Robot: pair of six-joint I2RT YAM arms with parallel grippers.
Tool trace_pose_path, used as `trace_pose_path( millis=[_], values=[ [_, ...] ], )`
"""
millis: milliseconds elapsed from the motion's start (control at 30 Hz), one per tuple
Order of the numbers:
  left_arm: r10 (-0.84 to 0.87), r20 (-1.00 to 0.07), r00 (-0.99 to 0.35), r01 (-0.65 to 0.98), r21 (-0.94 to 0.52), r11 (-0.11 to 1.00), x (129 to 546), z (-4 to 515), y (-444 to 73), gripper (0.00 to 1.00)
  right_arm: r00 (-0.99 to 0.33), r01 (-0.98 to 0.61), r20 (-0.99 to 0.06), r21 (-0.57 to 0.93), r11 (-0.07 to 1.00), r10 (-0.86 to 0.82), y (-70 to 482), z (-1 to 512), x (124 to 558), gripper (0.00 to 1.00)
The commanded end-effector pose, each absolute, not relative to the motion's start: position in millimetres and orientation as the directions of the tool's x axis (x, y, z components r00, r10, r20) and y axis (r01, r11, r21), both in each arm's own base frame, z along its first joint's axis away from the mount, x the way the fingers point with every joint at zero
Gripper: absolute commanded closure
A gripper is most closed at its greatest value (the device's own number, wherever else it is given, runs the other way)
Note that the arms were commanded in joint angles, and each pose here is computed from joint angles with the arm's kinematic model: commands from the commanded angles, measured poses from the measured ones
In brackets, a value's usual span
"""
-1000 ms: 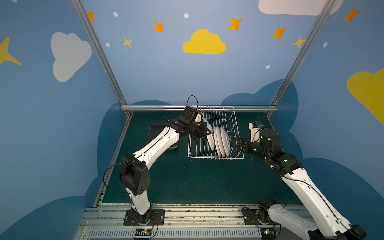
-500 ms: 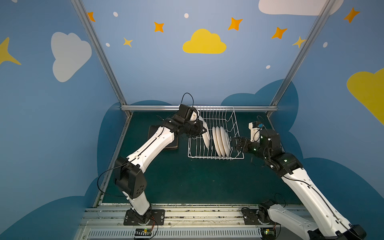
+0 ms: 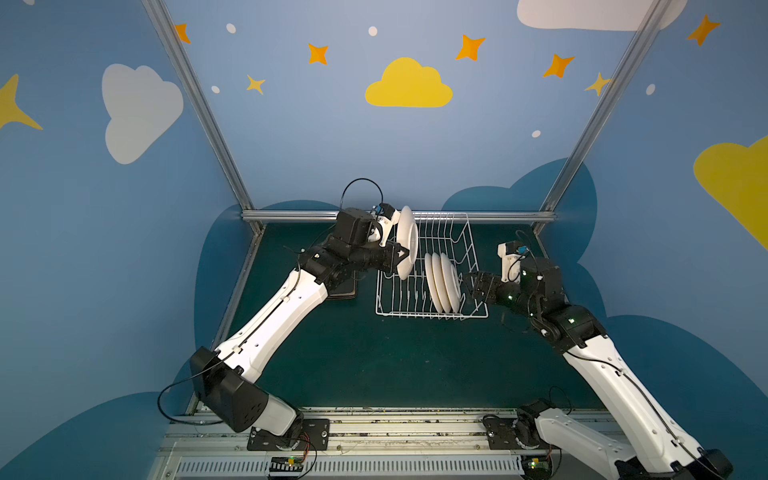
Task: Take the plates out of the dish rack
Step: 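Grasp the outermost printed plate's rim with the left gripper and lift it upward, then tilt the printed plate flat toward the right gripper while the right reaches its rim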
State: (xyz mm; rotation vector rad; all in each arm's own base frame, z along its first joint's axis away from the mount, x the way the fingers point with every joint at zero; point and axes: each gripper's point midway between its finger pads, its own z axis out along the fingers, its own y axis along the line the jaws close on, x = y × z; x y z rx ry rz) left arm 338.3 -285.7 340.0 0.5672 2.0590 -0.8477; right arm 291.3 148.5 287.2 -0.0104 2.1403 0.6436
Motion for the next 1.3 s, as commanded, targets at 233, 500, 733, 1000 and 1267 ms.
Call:
trace_pose_path(
  millis=[233, 500, 733, 1000, 1267],
  values=[
    [0.416, -0.909, -0.023, 0.724, 0.272, 0.634, 323, 367, -274, 0.97, -0.589, -0.242, -0.686, 0.654, 0.717, 0.427, 146, 341, 308, 0.12],
    [0.693, -0.71, 0.127, 0.63, 0.598, 0.497, 325, 331, -271, 0.97, -0.64, -0.24, -0.598, 0.752, 0.613, 0.483, 150, 345, 321, 0.12],
    [0.855, -0.486, 0.181, 0.502, 0.793, 0.345, 339, 310, -270, 0.97, -0.681, -0.262, -0.574, 0.771, 0.58, 0.455, 158, 347, 321, 0.12],
    [0.901, -0.343, 0.266, 0.422, 0.882, 0.211, 336, 297, -283, 0.97, -0.752, -0.269, -0.519, 0.805, 0.529, 0.407, 174, 340, 323, 0.13],
    [0.912, -0.257, 0.321, 0.391, 0.913, 0.12, 331, 290, -289, 0.97, -0.807, -0.265, -0.48, 0.815, 0.515, 0.344, 189, 328, 324, 0.17]
  ],
)
